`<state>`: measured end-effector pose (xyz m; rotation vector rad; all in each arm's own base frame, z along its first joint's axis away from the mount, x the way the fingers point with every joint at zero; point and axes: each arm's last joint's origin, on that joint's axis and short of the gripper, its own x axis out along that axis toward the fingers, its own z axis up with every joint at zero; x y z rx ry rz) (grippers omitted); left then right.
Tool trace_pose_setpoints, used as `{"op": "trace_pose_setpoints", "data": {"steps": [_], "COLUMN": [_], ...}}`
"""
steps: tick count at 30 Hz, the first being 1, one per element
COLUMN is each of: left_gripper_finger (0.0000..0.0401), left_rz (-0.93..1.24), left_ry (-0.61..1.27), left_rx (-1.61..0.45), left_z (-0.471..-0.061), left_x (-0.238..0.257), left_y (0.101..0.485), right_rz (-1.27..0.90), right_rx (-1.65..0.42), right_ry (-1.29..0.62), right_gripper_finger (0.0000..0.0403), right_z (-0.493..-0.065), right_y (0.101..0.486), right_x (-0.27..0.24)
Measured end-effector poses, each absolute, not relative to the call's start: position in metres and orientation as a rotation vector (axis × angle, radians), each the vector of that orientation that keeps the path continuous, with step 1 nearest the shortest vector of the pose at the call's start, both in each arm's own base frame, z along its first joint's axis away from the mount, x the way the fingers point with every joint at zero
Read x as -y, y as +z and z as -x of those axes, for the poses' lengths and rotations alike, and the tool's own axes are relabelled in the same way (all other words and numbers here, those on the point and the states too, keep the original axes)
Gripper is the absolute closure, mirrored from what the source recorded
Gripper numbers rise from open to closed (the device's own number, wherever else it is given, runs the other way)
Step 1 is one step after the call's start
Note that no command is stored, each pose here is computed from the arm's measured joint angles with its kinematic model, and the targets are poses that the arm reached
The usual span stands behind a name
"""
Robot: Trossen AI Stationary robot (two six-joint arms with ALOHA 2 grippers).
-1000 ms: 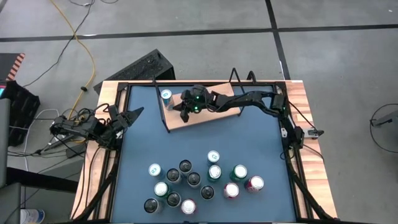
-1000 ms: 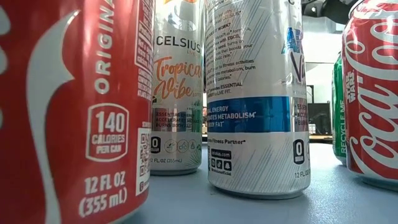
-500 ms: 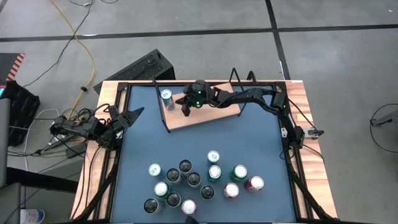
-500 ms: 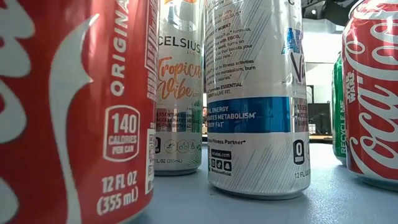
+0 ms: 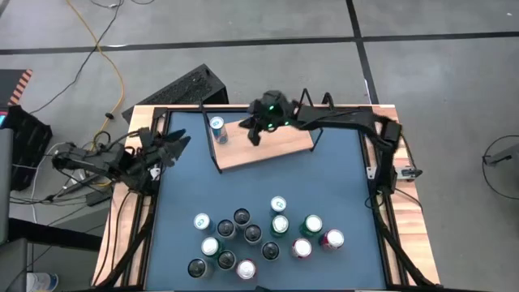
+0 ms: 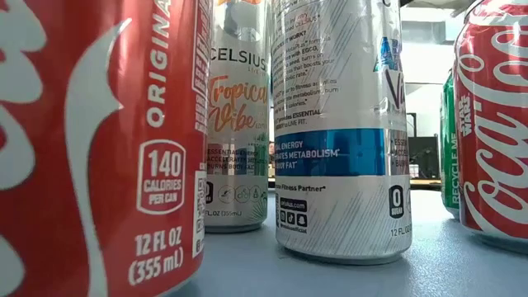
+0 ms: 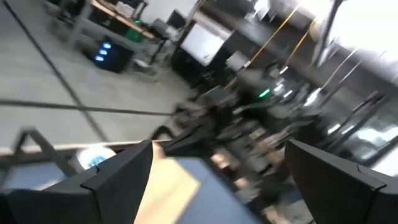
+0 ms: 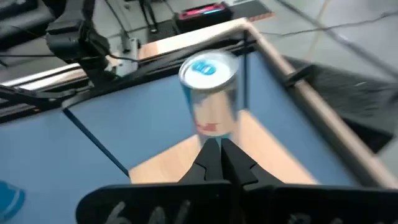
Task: Place canned beverage on shelf
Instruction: Put the right blue soda can on the shelf
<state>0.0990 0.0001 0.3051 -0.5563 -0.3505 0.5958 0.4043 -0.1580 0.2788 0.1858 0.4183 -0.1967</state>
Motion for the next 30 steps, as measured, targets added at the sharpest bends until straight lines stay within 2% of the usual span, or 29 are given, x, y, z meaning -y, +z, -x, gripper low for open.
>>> {"op": "trace_pose_setpoints", "data": {"steps": [4, 9, 12, 16, 20, 24, 30], "left_gripper_finger": [0.0049, 0.0049, 0.0049, 0.0049, 0.0049, 0.0049, 0.0049], "left_rz": [0.392, 0.237, 0.178, 0.084, -0.005, 0.08, -0.013], "left_ry": [0.664, 0.702, 0.642, 0.544, 0.498, 0.364, 0.272], "left_rx": [0.151, -0.235, -0.474, -0.667, -0.832, -0.899, -1.064], "left_z": [-0.122, -0.157, -0.181, -0.208, -0.226, -0.235, -0.241], "left_x": [0.0, -0.014, -0.034, -0.071, -0.114, -0.151, -0.173], "left_y": [0.34, 0.376, 0.39, 0.407, 0.41, 0.397, 0.371], "right_rz": [-0.07, 0.023, 0.039, 0.041, 0.054, 0.056, 0.047], "right_rx": [-0.423, -0.432, -0.44, -0.439, -0.451, -0.45, -0.48], "right_ry": [-0.234, -0.28, -0.301, -0.316, -0.312, -0.311, -0.305], "right_gripper_finger": [0.0403, 0.0403, 0.0403, 0.0403, 0.0403, 0.0403, 0.0403], "right_z": [-0.374, -0.336, -0.321, -0.305, -0.294, -0.284, -0.276], "right_y": [0.321, 0.36, 0.372, 0.384, 0.39, 0.398, 0.4], "right_x": [0.15, 0.142, 0.14, 0.138, 0.133, 0.128, 0.123]}}
